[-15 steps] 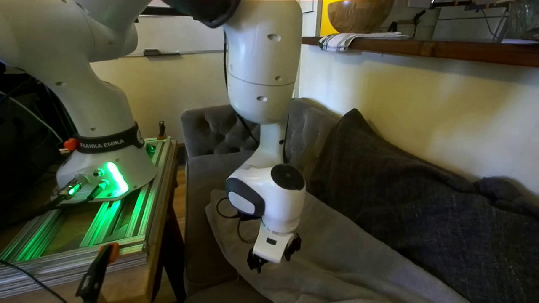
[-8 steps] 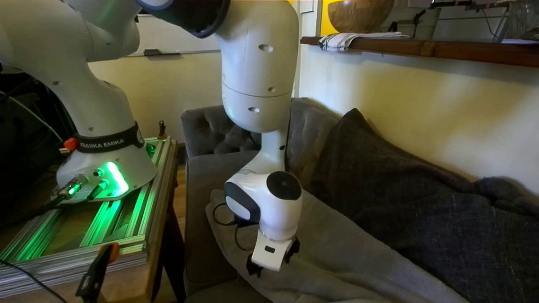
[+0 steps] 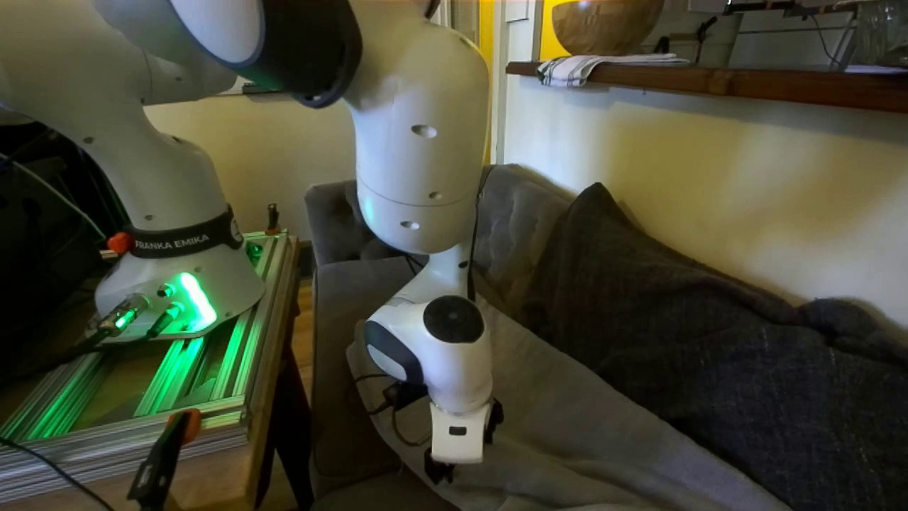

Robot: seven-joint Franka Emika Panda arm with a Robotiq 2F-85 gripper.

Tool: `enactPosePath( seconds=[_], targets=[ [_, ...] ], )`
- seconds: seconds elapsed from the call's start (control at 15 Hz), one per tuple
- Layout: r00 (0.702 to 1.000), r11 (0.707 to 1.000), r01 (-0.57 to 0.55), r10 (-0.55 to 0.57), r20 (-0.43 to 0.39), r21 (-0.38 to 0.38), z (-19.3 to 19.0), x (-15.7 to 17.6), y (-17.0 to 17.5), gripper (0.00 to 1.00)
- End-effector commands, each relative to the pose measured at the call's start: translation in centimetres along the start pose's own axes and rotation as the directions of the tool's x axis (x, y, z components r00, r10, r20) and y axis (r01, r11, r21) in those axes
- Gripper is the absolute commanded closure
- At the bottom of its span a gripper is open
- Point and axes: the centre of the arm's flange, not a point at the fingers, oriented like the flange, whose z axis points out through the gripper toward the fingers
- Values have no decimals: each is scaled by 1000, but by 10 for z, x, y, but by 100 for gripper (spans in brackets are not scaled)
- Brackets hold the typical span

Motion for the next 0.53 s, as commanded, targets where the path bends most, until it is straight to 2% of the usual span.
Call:
enactPosePath(
  seconds=[0.0,0.13,0.47],
  targets=[
    [998,997,64,-64,-19,33,13,-1,16,26],
    [997,996,77,-77,-14,42,16,-2,18,31],
    [996,992,93,-92,-13,81,8,-6,13,68]
  ],
)
